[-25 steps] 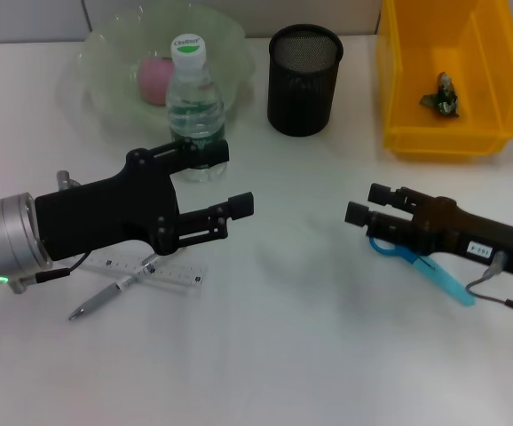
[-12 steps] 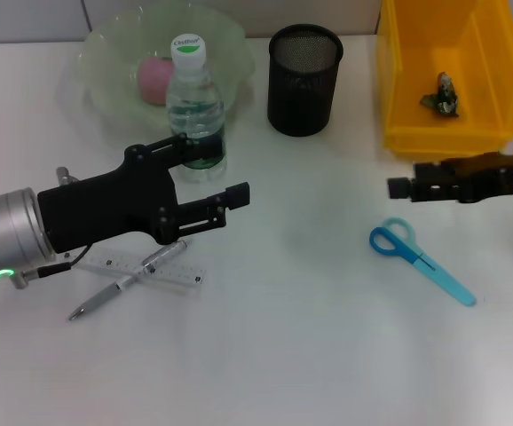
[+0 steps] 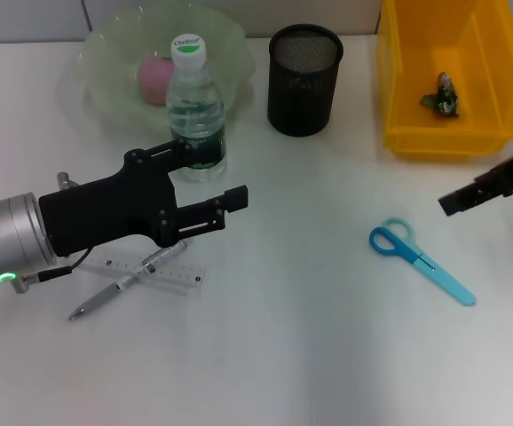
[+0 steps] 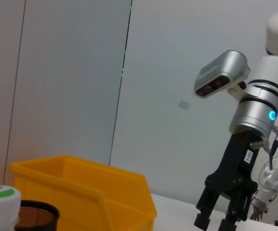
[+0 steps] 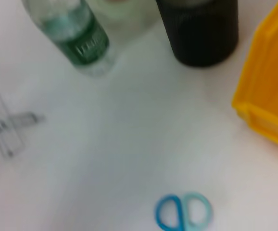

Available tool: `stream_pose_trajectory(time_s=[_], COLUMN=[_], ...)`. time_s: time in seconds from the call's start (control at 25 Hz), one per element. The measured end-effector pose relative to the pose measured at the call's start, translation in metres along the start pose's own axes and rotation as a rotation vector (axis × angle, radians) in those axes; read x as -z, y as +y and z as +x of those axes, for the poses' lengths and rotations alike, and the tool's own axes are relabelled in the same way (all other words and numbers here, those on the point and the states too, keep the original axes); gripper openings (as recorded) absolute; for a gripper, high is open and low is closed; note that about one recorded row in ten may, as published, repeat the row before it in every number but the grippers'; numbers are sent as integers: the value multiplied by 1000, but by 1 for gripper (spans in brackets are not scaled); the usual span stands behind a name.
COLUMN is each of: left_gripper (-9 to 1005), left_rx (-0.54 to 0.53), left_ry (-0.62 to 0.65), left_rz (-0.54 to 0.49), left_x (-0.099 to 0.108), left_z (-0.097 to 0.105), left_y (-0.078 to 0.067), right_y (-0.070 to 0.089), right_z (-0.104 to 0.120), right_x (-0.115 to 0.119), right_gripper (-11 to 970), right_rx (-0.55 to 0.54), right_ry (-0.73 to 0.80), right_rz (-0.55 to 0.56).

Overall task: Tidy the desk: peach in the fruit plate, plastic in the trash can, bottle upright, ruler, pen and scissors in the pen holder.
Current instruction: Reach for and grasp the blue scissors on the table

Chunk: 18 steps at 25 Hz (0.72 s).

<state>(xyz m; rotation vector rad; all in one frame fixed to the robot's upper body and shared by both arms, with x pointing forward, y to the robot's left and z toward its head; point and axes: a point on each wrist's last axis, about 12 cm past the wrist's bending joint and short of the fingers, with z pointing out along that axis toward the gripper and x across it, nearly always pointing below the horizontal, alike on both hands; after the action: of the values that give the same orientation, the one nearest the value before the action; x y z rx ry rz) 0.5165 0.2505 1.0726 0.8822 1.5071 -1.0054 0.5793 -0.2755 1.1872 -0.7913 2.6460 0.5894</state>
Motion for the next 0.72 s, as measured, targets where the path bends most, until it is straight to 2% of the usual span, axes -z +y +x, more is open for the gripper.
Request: stream_pose_trajectory(time_s=[0.16, 0.56, 0.72], left_gripper=[739, 739, 739], left_rx=[2, 10, 9], left_ry=[3, 8, 9], left_rz=[-6, -15, -16], left_x=[0, 1, 1], left_z=[1, 3, 3], left_y=[0, 0, 1], right_y=[10, 33, 37], right_z=[-17, -31, -31], right_x=[-13, -50, -60], right_gripper=[782, 780, 781], right_rx=[41, 151, 162], right_ry=[131, 246, 268], right_rz=[105, 167, 179])
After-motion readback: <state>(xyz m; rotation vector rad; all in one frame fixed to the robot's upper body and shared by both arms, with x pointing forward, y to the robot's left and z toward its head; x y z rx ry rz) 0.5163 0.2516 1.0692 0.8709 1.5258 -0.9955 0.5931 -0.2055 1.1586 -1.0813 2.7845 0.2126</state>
